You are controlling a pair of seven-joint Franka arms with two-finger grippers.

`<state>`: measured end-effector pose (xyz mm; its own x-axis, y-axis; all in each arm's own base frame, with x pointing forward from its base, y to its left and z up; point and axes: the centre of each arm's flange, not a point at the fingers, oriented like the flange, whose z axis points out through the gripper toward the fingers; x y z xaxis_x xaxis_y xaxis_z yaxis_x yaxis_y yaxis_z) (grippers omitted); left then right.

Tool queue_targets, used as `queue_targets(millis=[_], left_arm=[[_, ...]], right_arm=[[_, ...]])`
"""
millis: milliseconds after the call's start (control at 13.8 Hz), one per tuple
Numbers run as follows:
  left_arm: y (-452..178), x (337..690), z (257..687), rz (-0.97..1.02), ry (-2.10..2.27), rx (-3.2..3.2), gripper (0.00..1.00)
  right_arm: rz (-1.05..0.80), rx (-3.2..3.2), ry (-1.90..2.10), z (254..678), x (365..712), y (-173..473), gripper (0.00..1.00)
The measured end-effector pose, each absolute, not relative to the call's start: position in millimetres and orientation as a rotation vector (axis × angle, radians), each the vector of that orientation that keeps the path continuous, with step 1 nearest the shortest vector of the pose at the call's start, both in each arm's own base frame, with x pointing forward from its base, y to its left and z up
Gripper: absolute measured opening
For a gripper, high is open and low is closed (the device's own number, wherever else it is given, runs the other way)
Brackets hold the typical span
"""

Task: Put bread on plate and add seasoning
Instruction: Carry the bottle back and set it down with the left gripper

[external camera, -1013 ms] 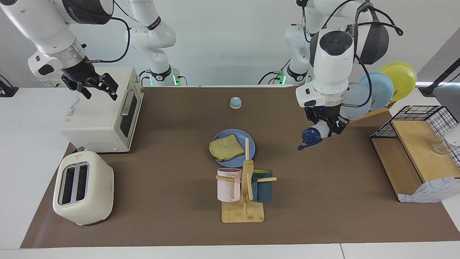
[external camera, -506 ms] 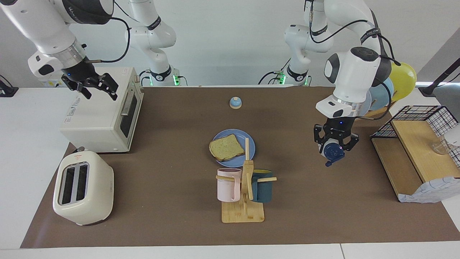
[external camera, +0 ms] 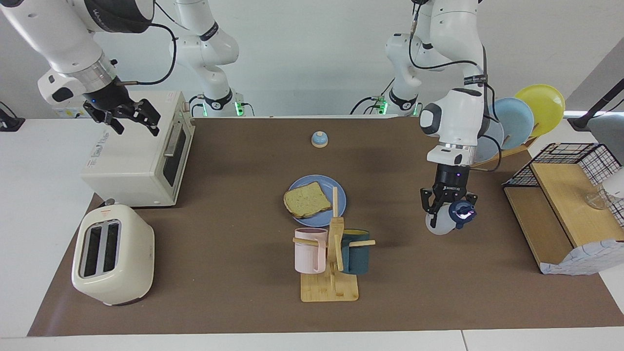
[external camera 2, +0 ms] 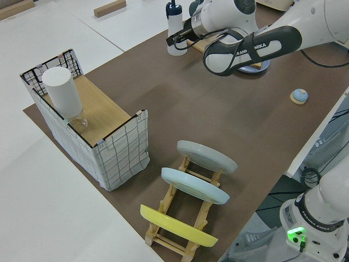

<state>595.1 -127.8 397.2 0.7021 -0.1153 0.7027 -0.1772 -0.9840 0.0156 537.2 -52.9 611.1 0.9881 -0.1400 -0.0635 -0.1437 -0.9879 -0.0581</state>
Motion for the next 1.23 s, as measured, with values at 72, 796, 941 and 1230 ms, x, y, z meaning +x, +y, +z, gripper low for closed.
queue_targets(millis=[72, 796, 941, 1230], left_arm=[[-128.4, 597.4, 387.9, 1.191, -0.221, 2.818, 0.49], [-170.4, 638.7, 297.8, 1.426, -0.245, 2.758, 0.49], [-178.1, 646.5, 292.7, 1.412, -0.226, 2.728, 0.49], [-181.3, 650.1, 288.7, 1.402, -0.22, 2.714, 0.49]], right_arm=[[0.091, -3.07, 0.219, 611.1, 537.2, -52.9, 1.0], [0.091, -3.07, 0.219, 611.1, 537.2, -52.9, 1.0], [0.091, -3.07, 0.219, 611.1, 537.2, -52.9, 1.0], [0.091, -3.07, 0.219, 611.1, 537.2, -52.9, 1.0]])
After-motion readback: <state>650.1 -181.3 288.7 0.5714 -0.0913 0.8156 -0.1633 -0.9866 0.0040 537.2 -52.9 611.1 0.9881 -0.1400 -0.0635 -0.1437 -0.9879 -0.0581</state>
